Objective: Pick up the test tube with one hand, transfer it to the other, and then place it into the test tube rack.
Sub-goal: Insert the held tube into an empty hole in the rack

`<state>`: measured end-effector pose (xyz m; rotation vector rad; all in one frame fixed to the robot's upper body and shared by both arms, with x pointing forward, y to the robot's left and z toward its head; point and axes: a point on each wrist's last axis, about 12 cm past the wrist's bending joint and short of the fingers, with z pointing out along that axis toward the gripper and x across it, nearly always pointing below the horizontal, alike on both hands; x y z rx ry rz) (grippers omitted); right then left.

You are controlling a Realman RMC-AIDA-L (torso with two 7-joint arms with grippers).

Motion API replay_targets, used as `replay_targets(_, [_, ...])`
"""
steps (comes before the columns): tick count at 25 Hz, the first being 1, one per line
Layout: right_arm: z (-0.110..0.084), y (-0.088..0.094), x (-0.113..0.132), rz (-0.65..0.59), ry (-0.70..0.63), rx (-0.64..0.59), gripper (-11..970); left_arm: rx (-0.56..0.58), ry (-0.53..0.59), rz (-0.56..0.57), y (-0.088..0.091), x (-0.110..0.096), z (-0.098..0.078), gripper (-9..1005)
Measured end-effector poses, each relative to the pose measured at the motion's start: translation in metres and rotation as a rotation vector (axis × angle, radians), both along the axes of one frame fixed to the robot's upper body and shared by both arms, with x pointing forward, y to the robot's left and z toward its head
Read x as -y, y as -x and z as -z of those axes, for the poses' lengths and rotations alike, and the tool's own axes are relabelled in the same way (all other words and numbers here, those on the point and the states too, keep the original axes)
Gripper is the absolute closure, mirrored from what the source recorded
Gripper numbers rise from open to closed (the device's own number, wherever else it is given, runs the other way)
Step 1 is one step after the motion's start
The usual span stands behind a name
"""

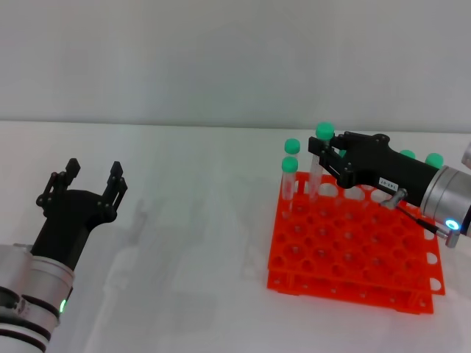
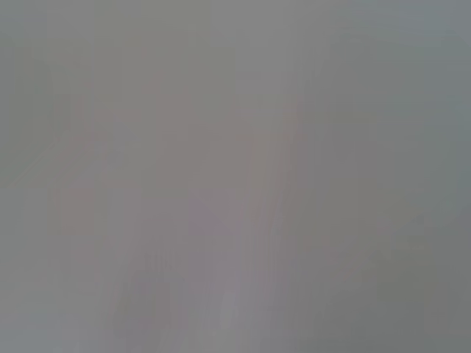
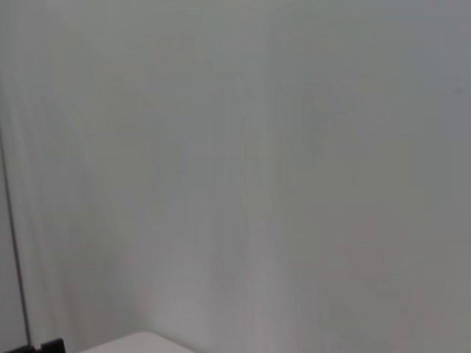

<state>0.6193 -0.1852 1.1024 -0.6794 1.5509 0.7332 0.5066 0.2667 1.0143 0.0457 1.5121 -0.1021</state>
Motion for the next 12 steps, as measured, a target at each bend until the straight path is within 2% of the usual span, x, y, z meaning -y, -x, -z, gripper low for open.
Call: replay_targets(12, [0.0061, -0.0011, -0.0047, 0.015, 0.038, -0.023, 753, -0.023, -0.019, 0.011, -0.0086, 0.0003, 0.0001, 296])
